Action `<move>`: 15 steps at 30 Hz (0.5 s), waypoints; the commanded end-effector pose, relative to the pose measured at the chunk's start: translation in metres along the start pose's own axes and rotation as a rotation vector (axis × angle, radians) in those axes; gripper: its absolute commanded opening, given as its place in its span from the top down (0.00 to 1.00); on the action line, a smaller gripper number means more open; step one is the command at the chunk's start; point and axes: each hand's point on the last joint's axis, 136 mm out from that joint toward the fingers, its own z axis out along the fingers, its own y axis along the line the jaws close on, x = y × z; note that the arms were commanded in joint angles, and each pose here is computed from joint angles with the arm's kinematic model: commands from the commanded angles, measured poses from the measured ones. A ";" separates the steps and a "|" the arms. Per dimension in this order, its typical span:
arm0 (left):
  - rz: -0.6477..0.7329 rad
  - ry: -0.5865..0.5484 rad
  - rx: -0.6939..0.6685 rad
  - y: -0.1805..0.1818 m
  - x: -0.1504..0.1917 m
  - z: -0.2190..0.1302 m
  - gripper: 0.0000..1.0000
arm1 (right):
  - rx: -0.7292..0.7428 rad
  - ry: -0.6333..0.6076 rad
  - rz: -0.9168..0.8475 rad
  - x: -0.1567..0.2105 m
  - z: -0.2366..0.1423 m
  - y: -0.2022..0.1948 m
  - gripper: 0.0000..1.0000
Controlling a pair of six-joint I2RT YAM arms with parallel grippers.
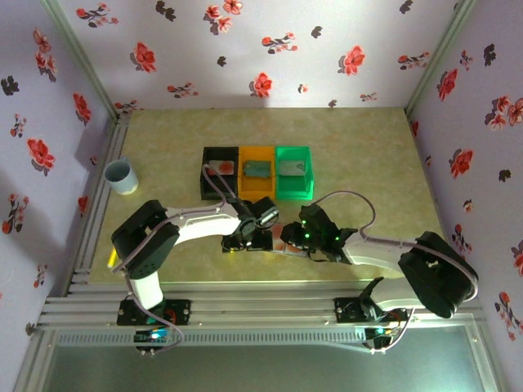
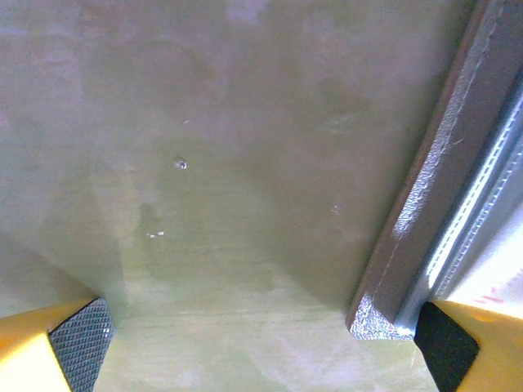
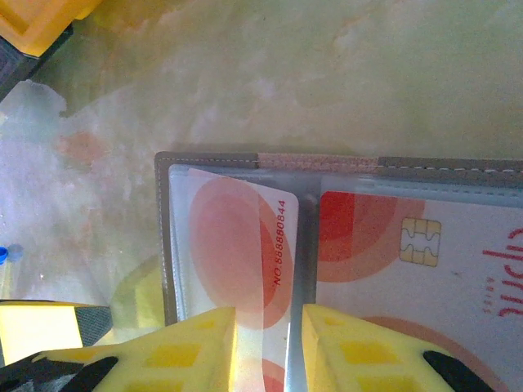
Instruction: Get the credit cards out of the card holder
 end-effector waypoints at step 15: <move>0.016 0.113 -0.018 0.003 0.032 0.034 0.00 | -0.093 0.001 -0.056 -0.003 0.010 0.022 0.80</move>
